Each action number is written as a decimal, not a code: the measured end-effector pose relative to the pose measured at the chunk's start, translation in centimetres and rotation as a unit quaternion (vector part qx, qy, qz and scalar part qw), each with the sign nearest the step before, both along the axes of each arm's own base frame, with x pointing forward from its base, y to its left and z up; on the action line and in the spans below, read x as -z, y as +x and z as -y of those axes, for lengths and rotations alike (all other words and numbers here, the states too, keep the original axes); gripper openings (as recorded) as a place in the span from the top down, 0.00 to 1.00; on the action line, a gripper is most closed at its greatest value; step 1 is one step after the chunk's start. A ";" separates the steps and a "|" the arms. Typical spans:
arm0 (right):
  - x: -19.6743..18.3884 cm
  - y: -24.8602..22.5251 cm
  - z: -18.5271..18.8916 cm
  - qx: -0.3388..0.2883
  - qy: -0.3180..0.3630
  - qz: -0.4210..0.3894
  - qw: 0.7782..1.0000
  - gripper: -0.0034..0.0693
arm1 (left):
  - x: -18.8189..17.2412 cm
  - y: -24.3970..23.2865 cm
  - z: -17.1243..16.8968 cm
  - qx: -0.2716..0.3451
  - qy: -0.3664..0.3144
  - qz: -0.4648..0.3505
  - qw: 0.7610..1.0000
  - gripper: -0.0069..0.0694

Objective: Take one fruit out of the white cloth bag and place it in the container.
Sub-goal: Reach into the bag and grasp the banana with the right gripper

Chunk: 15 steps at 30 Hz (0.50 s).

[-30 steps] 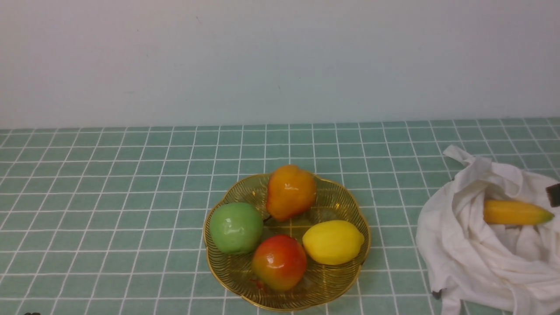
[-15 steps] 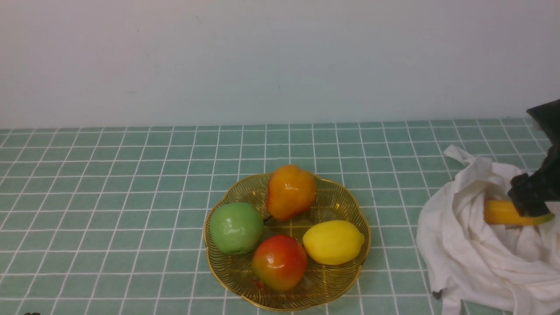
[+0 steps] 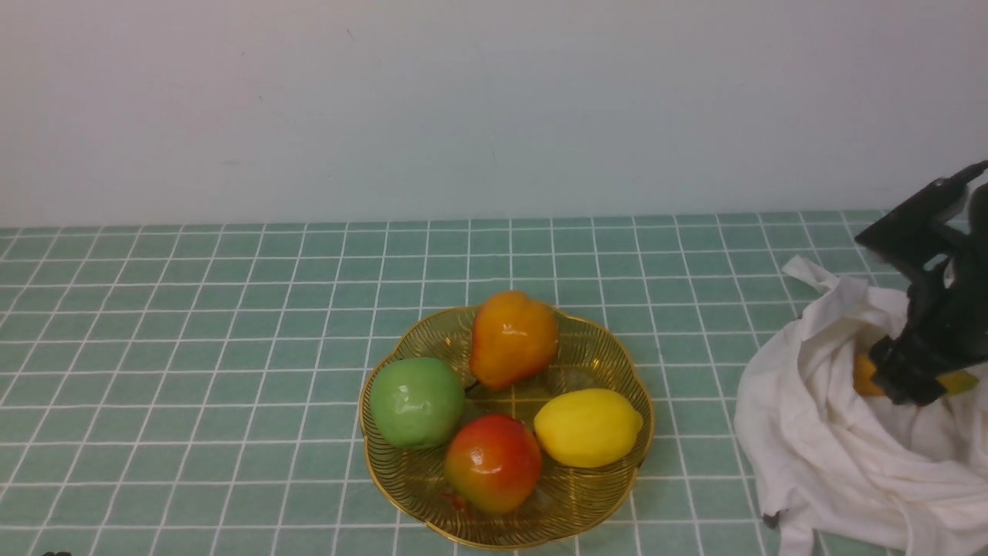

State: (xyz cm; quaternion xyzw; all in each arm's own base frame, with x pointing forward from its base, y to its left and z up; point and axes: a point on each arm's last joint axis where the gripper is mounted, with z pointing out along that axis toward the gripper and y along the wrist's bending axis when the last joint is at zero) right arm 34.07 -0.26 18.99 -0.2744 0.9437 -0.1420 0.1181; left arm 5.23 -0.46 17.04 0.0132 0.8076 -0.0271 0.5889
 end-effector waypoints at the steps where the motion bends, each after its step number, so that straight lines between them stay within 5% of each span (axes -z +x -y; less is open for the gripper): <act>1: 0.2 0.1 -0.3 -0.011 -0.006 -0.004 1.000 0.14 | 0.0 0.0 0.0 0.000 0.000 0.000 1.000 0.92; 15: 2.5 0.9 -0.3 -0.096 -0.106 -0.042 0.989 0.20 | 0.0 0.0 0.0 0.000 0.000 0.000 1.000 0.92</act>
